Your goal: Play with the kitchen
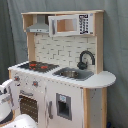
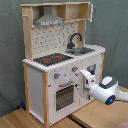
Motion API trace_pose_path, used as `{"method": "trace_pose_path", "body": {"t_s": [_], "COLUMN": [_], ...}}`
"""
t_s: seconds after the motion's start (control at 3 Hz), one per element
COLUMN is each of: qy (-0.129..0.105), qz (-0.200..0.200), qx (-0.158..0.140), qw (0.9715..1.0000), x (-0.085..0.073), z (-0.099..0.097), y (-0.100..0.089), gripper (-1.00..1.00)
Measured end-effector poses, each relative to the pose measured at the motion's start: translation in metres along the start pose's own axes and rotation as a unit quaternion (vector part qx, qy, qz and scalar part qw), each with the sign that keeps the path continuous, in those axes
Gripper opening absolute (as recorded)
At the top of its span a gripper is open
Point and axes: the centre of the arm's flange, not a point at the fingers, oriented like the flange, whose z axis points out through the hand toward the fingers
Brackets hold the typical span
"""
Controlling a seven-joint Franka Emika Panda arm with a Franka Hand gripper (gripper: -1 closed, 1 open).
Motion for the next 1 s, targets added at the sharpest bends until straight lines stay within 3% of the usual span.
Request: {"method": "trace_pose_path", "body": {"t_s": [0.67, 1.0], "qy": [-0.026, -0.041], "qz": [0.054, 0.051], "qx": [0.025, 0.037], "qw": [0.9979, 0.9971], "x": [-0.028, -0.041], "z": [0.036, 0.061], "y": [-0.01, -0.016], "gripper": [1.0, 1.0]}}
